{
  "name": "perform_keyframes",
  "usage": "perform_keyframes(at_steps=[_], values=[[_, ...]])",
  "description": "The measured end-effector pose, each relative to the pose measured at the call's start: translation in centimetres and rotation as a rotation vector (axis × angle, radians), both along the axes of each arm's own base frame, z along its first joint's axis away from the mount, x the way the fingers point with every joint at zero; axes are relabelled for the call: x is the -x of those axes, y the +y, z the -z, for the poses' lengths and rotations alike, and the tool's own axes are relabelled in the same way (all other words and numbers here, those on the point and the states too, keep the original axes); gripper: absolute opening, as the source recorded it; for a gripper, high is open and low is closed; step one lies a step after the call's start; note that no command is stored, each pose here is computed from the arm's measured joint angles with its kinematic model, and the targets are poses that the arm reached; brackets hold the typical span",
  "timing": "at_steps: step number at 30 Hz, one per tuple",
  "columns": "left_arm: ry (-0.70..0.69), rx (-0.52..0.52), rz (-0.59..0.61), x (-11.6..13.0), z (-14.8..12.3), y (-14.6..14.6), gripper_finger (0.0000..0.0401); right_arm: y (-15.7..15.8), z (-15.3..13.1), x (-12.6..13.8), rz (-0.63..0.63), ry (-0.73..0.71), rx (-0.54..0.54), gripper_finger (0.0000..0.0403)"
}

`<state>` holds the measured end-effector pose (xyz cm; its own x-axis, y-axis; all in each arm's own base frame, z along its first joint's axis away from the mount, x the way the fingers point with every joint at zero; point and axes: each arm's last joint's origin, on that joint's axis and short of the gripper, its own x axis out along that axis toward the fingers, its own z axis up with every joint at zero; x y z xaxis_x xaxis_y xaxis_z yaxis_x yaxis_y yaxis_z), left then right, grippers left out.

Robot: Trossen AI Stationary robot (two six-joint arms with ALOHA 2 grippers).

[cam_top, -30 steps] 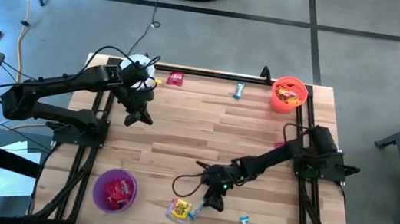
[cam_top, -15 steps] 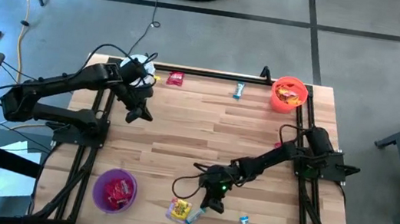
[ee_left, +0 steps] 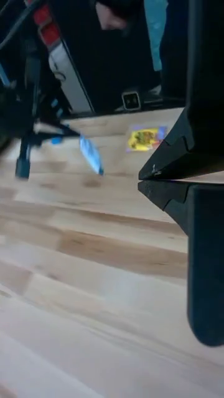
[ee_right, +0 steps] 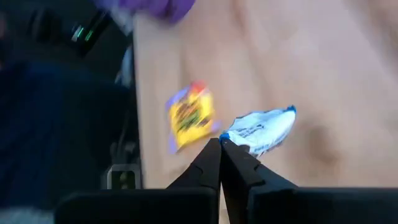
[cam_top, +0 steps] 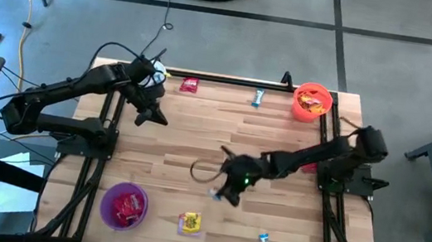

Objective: Sort candy
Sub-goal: Put the white candy into the white bucket

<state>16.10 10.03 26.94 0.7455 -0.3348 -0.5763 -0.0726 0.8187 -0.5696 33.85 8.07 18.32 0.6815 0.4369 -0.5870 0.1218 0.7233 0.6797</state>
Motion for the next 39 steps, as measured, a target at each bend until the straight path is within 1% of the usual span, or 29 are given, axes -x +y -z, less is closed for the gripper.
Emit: perform_keyframes(at_steps=[2, 4, 8, 11, 15, 18, 20, 23, 25, 29, 34, 39], values=[[-0.041, -0.011, 0.012, -0.2, -0.2, 0.1, 0.0, -1.4, -1.0, 0.2, 0.055, -0.014, 0.027, 0.0], [-0.087, -0.05, 0.011, -0.6, -0.5, 0.4, 0.0003, -2.7, -2.0, 0.4, 0.104, -0.042, 0.049, 0.0], [-0.165, -0.097, -0.002, -1.7, -1.0, 0.9, 0.0022, -5.4, -3.0, 0.5, 0.17, -0.076, 0.082, 0.0], [-0.194, -0.105, 0.018, -2.9, -0.8, 1.0, 0.0047, -7.2, -3.5, 0.4, 0.215, -0.109, 0.094, 0.0], [-0.166, -0.125, 0.049, -4.9, 0.3, 0.7, 0.0089, -9.3, -3.8, 0.3, 0.258, -0.141, 0.107, 0.0], [-0.171, -0.184, 0.09, -6.4, 1.1, 0.3, 0.0118, -10.6, -4.2, 0.2, 0.295, -0.176, 0.108, 0.0], [-0.203, -0.247, 0.124, -7.5, 1.4, 0.0, 0.0134, -11.4, -4.4, 0.2, 0.315, -0.198, 0.102, 0.0], [-0.229, -0.316, 0.134, -9.0, 2.0, -0.2, 0.0154, -12.1, -4.6, 0.2, 0.322, -0.23, 0.09, 0.0], [-0.242, -0.328, 0.139, -9.7, 2.4, -0.3, 0.0164, -12.3, -4.7, 0.2, 0.317, -0.235, 0.085, 0.0], [-0.266, -0.337, 0.156, -10.8, 3.0, -0.4, 0.0176, -12.6, -5.0, 0.1, 0.314, -0.271, 0.086, 0.0], [-0.297, -0.314, 0.198, -11.7, 3.7, -0.4, 0.0178, -13.0, -5.4, 0.0, 0.309, -0.321, 0.103, 0.0], [-0.324, -0.306, 0.255, -13.1, 3.6, -0.5, 0.0178, -13.3, -5.7, -0.1, 0.309, -0.361, 0.12, 0.0]])
